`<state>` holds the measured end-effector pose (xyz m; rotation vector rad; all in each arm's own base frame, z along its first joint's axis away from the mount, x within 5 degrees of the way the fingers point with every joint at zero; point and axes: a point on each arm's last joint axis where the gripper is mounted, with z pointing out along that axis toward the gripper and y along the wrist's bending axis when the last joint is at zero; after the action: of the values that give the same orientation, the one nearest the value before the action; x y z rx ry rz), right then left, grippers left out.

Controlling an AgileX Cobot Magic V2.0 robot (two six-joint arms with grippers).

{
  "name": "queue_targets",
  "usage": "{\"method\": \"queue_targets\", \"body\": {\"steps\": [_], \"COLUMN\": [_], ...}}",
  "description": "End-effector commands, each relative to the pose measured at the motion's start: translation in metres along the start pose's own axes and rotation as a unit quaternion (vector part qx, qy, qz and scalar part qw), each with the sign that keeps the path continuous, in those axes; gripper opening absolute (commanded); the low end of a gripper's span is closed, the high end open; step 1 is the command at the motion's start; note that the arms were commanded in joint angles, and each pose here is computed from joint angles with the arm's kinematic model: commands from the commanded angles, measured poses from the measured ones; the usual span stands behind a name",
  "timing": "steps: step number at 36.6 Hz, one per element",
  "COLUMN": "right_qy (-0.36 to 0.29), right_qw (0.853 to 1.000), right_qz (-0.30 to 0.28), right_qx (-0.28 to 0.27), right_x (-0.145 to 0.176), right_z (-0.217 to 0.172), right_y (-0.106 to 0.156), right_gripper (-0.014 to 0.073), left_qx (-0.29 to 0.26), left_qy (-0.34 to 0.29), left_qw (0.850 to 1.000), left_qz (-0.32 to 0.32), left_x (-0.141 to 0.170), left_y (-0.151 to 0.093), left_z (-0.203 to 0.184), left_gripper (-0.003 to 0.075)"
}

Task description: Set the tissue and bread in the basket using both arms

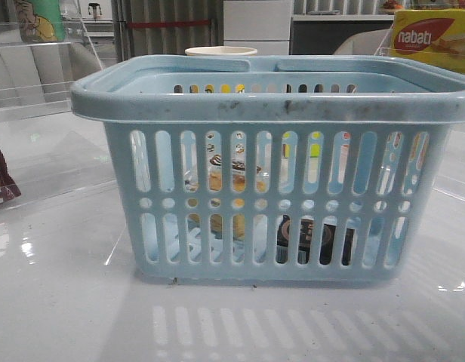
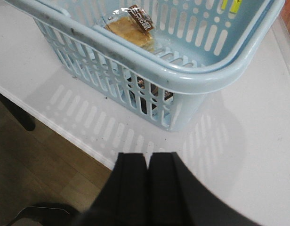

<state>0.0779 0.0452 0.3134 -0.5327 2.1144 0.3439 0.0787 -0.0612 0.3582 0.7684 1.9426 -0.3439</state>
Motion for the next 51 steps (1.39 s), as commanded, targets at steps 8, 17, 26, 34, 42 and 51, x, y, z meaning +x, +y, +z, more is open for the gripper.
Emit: {"method": "queue_targets", "body": {"steps": [8,17,26,34,42,51], "right_qy": [-0.048,-0.046,-0.046,-0.046,-0.046,-0.046], "right_qw": [0.999,0.999,0.999,0.999,0.999,0.999], "right_qz": [-0.007,-0.007,-0.007,-0.007,-0.007,-0.007], "right_qx": [0.003,0.003,0.003,0.003,0.003,0.003], "right_x": [-0.013,-0.012,-0.012,-0.012,-0.012,-0.012], "right_z": [-0.005,-0.005,-0.005,-0.005,-0.005,-0.005], "right_y": [0.0,0.0,0.0,0.0,0.0,0.0], "right_gripper": [0.0053,0.0053,0.0053,0.0053,0.0053,0.0053], "left_qx": [-0.001,-0.001,-0.001,-0.001,-0.022,-0.107], "left_qy": [-0.049,-0.049,-0.049,-0.052,-0.069,-0.133], "left_qw": [0.999,0.999,0.999,0.999,0.997,0.985], "left_qz": [0.0,0.0,0.0,0.0,-0.009,-0.037], "left_x": [-0.013,-0.013,-0.013,-0.013,-0.011,0.008], "left_y": [0.0,0.0,0.0,0.0,0.004,0.015], "left_z": [-0.005,-0.005,-0.005,-0.005,-0.015,-0.023], "left_gripper": [0.0092,0.0092,0.0092,0.0092,0.0092,0.0092]}}
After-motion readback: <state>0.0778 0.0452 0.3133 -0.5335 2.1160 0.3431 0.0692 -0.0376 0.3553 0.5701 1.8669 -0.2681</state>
